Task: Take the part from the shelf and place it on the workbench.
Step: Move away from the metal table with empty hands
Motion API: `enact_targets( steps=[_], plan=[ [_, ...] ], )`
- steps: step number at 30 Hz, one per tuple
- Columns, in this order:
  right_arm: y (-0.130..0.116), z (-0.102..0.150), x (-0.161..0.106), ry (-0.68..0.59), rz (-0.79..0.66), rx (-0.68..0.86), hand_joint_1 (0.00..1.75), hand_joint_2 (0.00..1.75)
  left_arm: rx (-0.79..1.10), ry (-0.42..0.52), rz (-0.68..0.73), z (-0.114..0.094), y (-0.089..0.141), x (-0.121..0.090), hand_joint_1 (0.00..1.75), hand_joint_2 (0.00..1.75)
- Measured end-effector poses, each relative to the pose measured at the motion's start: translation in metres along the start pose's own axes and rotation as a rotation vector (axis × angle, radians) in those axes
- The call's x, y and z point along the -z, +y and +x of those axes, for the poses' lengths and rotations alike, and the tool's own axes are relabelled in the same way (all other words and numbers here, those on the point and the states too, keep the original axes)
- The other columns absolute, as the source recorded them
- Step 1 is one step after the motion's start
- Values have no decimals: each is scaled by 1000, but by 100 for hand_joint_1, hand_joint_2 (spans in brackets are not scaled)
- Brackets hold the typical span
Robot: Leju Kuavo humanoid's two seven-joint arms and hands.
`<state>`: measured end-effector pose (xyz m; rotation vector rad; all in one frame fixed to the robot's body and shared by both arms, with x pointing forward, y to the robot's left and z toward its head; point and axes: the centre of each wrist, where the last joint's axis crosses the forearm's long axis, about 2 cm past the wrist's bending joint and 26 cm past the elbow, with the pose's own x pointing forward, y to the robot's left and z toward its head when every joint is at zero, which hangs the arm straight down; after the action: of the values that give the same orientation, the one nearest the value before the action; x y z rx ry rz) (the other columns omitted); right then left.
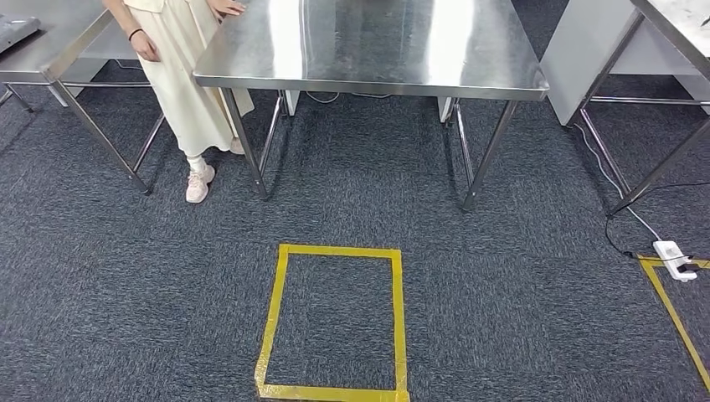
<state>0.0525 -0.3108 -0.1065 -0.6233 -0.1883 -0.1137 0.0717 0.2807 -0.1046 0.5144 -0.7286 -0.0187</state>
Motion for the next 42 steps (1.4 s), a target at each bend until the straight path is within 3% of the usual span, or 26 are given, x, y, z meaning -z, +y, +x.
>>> enact_targets(
  steps=[42],
  plan=[
    [5,-1,-4,14,-7,12,0,175,6,-15,-14,8,-1,5,0,0]
  ],
)
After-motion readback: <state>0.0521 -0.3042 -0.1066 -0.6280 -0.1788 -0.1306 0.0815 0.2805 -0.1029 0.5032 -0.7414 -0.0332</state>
